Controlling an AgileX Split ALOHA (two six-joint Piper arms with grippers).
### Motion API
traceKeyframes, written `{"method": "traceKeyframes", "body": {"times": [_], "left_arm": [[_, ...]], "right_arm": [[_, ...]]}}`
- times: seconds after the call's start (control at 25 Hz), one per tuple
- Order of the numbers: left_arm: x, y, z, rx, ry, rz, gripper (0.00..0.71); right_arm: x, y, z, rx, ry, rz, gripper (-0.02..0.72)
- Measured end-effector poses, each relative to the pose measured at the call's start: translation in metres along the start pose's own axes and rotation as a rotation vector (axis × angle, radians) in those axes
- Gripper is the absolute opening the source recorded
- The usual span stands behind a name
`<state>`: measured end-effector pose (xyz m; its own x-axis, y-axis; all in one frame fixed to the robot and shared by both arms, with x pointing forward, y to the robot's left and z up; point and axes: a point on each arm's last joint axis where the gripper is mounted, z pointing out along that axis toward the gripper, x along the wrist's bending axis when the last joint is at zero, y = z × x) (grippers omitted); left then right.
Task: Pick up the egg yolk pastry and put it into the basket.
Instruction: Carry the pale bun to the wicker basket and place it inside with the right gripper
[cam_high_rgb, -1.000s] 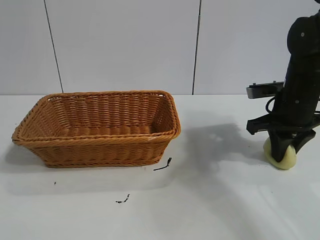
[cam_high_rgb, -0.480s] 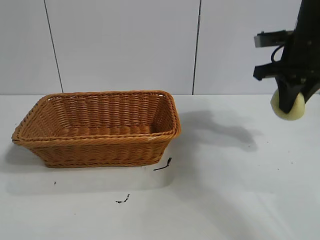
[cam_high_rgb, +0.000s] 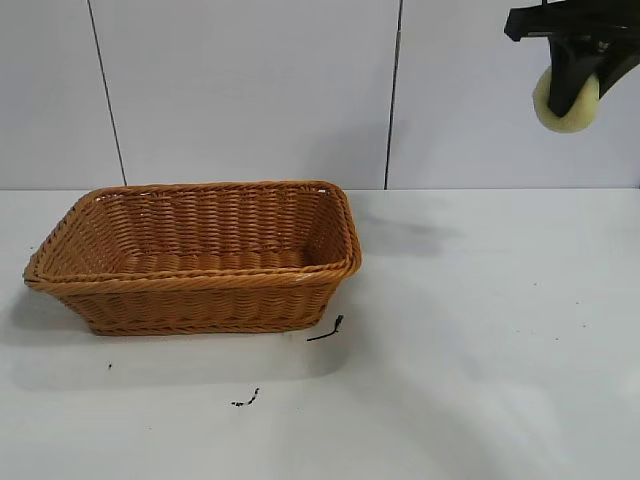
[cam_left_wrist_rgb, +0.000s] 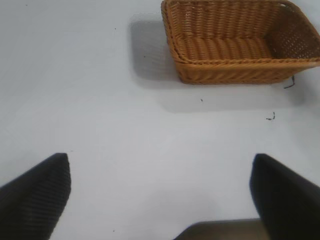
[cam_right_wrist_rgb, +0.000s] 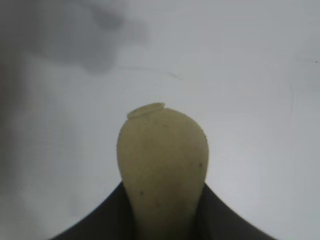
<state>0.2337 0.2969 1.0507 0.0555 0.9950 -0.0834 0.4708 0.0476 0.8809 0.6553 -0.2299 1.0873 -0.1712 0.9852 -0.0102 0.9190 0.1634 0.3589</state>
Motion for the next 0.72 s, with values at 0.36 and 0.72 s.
{"method": "traceKeyframes", "body": {"times": [0.36,0.72], "left_arm": [[0.0,0.0,0.0,0.0,0.0,0.0,0.695],[0.0,0.0,0.0,0.0,0.0,0.0,0.695]], "right_arm": [[0.093,0.008,-0.022,-0.1,0.094,-0.187,0.14],[0.207,-0.001,0.029,-0.093,0.186,-0.379,0.14]]}}
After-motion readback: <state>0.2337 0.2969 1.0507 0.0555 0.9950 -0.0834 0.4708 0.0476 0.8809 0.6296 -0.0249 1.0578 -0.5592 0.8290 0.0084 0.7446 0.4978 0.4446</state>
